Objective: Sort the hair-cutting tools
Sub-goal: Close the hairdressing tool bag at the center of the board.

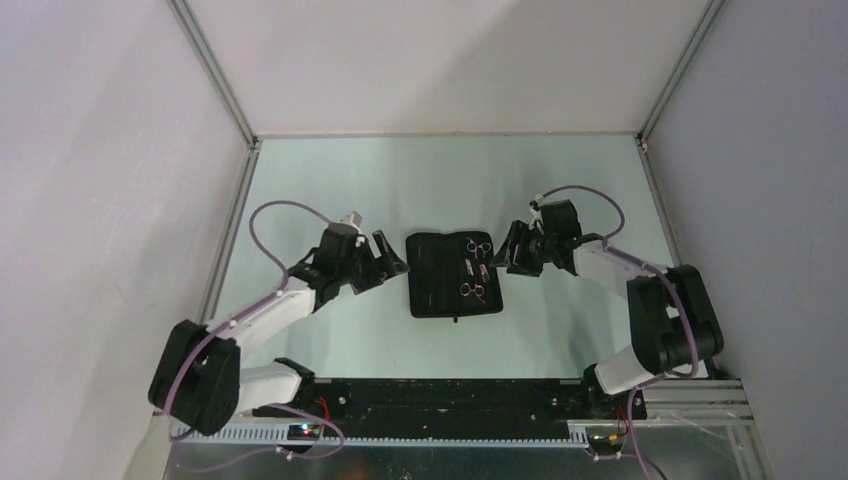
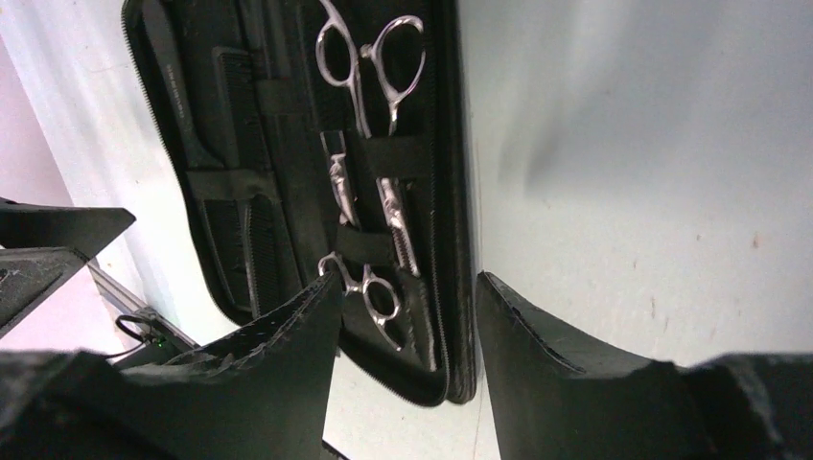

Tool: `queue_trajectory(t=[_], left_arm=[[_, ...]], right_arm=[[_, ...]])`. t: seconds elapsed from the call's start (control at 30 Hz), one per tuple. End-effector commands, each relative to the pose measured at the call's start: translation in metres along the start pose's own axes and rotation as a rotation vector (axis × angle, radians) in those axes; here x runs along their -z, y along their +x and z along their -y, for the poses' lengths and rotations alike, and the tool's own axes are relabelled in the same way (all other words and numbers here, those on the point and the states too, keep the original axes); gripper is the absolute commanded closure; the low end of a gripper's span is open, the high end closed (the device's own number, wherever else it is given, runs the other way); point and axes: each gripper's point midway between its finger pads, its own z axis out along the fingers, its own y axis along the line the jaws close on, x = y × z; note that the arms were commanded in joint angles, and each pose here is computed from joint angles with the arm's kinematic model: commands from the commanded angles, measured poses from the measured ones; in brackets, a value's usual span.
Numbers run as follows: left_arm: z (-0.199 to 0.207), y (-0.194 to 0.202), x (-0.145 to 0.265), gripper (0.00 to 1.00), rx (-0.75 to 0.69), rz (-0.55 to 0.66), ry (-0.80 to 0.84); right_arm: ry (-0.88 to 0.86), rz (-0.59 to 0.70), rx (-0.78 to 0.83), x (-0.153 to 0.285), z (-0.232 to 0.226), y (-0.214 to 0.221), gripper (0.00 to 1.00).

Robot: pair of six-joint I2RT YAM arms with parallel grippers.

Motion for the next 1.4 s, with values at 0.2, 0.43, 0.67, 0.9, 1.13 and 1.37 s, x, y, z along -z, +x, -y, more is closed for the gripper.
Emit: queue_trajectory(t=[0.2,0.43,0.67,0.9,1.13,1.37], left_arm=[[0.031,-0.015,-0.039,0.14,0.018,-0.029,0.122],[0.025,-0.004,-0.053,0.26,0.043,-0.082,0.114],[0.018,0.009,-0.062,0.53,0.059,-0.114,0.113],[0.018,0.018,-0.067,0.75,0.054,-0.136,0.117],[0.025,0.025,-0.069,0.89,0.042,-0.152,0.138],[0.033,0.027,-0.069,0.93,0.04,-0.159,0.165]], right_arm=[[-0.089,-0.05,-0.07,-0.034,0.009,-0.002,0.39],[-0.114,-0.09,-0.086,-0.049,0.014,0.003,0.4],[-0.206,-0.083,-0.057,-0.036,-0.009,-0.002,0.5],[-0.276,-0.083,-0.027,-0.026,-0.026,-0.005,0.55],[-0.364,-0.08,0.009,-0.008,-0.05,-0.006,0.6],[-0.452,-0.066,0.065,0.01,-0.086,-0.003,0.61]])
